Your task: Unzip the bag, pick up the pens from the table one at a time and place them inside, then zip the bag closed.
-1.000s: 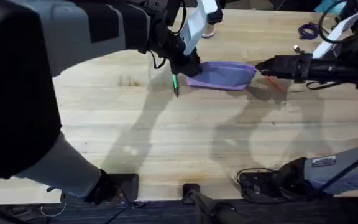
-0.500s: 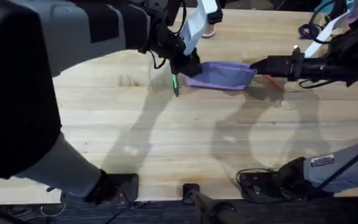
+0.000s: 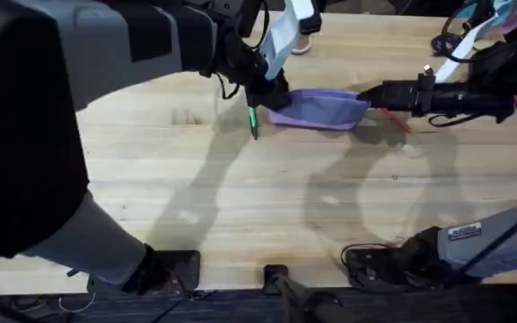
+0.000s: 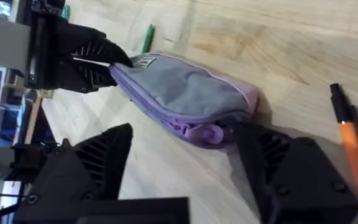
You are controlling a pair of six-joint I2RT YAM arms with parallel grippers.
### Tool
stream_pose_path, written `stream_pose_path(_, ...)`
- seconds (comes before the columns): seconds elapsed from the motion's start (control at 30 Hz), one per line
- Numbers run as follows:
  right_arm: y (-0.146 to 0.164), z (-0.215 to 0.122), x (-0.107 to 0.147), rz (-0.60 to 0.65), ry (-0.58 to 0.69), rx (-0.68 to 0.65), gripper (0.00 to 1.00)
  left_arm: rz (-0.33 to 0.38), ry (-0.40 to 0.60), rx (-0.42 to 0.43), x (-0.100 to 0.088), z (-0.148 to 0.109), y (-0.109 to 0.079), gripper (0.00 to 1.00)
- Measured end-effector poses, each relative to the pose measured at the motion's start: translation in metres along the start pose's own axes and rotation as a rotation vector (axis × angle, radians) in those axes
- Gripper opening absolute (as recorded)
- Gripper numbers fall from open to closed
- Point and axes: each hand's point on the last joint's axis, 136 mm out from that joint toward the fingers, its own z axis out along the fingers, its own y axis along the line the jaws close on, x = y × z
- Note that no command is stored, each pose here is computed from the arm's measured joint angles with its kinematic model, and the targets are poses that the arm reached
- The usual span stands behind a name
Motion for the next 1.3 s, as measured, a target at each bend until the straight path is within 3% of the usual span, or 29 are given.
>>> stream_pose_path(0.17, 0.000, 0.000, 0.000, 0.010, 0.001, 0.000, 0.711, 0.000, 0.000, 0.000, 0.000, 0.000, 0.000, 0.043)
stream_pose_path(0.33, 0.000, 0.000, -0.001, 0.010, -0.002, 0.001, 0.582, 0.000, 0.000, 0.000, 0.000, 0.000, 0.000, 0.043)
stream_pose_path(0.77, -0.001, -0.001, 0.000, 0.054, -0.002, 0.005, 0.052, 0.000, 0.001, -0.001, 0.000, 0.000, 0.000, 0.043)
stream_pose_path(1.3, 0.003, -0.012, -0.011, 0.314, -0.081, -0.078, 0.032, 0.004, -0.010, 0.005, -0.002, 0.000, -0.001, 0.043)
